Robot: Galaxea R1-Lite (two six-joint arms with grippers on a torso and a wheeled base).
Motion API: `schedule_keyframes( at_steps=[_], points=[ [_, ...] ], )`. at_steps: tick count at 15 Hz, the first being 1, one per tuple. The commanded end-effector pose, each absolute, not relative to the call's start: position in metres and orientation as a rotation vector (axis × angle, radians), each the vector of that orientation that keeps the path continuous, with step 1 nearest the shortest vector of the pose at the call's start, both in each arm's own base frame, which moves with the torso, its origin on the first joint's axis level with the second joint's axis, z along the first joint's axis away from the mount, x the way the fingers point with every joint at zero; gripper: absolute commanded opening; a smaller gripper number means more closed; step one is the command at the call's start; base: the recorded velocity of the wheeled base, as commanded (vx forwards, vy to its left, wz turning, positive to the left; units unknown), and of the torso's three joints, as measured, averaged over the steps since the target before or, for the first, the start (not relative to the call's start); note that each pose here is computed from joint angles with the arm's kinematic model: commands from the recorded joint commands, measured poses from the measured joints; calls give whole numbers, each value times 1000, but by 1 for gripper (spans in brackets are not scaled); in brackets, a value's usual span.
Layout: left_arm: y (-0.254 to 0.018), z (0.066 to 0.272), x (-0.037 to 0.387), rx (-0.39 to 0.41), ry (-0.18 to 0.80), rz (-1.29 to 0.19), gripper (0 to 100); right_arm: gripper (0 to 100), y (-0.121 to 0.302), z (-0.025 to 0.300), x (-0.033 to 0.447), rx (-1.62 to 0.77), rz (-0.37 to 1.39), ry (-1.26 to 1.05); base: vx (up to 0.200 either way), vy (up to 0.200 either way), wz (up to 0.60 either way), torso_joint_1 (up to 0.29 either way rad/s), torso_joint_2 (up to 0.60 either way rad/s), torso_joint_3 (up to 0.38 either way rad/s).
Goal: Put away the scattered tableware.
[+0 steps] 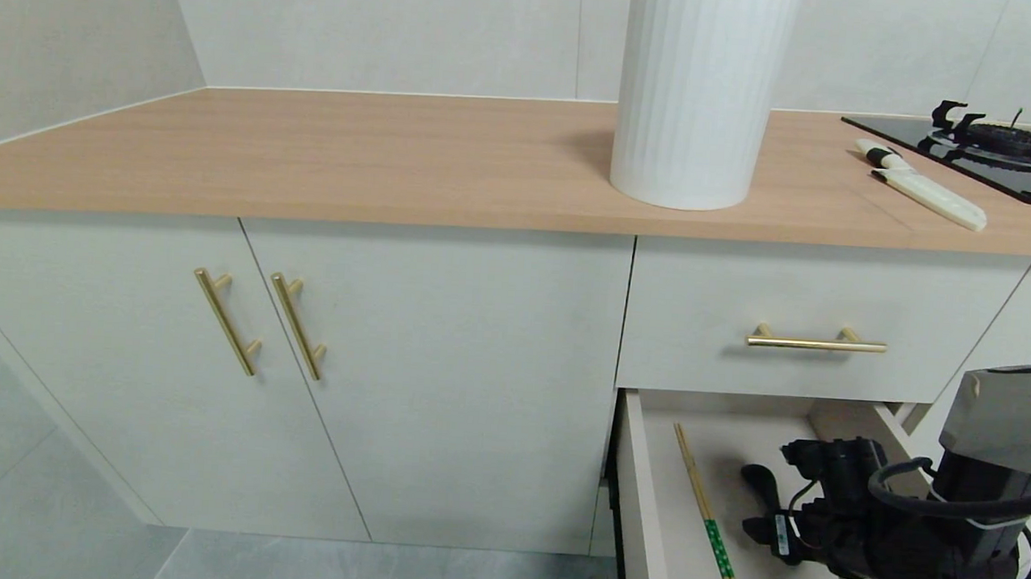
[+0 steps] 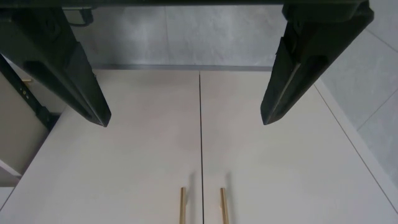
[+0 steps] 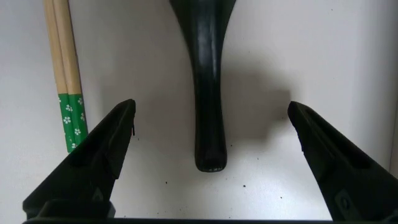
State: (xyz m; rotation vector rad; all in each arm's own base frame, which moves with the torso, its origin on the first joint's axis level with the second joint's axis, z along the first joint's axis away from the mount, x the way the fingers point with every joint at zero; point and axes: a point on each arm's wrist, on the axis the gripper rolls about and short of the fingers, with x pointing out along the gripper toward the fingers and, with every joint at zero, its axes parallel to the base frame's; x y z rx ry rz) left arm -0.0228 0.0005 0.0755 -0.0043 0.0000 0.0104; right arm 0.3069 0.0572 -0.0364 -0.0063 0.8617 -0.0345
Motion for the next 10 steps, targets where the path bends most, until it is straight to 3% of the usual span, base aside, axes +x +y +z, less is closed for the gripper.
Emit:
schedule_keyframes(
  at_steps=[1, 6, 10],
  points=[
    [1, 76, -23, -5, 2, 11, 100, 100, 57, -35, 307, -5, -35, 856, 0, 0, 0, 0, 0, 0],
    [1, 76, -23, -5, 2, 11, 100, 100, 56, -4, 304, 1, -45, 774, 0, 0, 0, 0, 0, 0],
    [1, 76, -23, -5, 2, 11, 100, 100, 58, 48, 285, 10, -14, 719, 0, 0, 0, 0, 0, 0]
  ],
)
